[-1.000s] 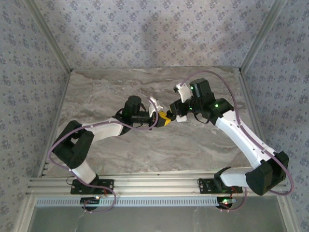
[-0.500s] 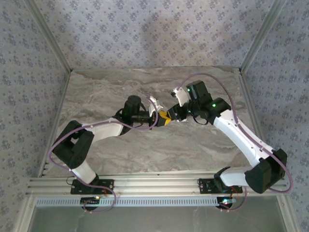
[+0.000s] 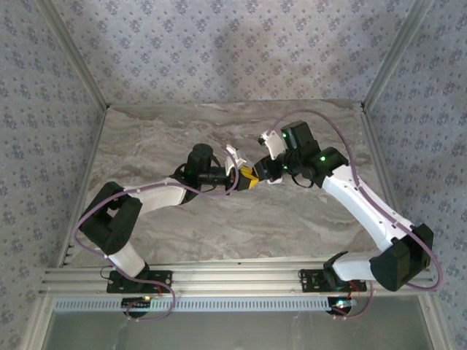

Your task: Insert the wireless bluetooth earbuds into the charging case

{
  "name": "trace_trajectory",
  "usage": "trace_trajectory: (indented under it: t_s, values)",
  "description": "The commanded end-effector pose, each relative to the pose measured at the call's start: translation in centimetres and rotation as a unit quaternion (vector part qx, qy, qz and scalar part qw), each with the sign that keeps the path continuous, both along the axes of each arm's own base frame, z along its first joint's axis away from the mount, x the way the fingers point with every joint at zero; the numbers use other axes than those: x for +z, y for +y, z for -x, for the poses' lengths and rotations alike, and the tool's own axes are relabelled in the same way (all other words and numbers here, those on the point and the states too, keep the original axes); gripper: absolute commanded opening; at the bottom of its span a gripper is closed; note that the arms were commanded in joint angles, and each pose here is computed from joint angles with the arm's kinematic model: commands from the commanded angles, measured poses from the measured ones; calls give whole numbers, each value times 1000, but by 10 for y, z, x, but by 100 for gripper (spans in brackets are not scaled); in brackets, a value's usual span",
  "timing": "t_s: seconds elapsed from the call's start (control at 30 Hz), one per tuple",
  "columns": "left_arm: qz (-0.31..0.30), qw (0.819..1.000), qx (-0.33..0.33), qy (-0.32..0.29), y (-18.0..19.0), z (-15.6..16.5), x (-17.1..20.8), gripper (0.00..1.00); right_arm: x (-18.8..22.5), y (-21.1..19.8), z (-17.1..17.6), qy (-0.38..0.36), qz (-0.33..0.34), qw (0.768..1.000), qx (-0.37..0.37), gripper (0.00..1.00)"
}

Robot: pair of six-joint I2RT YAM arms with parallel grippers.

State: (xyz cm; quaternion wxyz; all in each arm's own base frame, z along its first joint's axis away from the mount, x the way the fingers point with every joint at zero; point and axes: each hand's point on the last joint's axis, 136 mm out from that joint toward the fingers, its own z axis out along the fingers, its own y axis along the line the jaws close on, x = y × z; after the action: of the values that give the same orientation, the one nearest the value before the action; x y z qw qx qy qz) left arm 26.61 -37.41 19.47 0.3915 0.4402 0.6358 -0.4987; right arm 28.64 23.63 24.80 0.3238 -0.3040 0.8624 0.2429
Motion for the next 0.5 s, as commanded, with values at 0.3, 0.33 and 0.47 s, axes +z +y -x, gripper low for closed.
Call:
trace_trajectory:
  t_s: [0.3, 0.33, 0.47]
  values:
    - [34, 999, -15, -28, -5, 5, 35, 14, 23, 0, -11, -66, -2, 998, -10, 22]
    - [34, 999, -16, -26, -5, 5, 35, 14, 22, 0, -11, -66, -2, 998, -9, 22]
    - [42, 999, -13, -28, -4, 4, 41, 14, 14, 0, -11, -64, 9, 998, -8, 22]
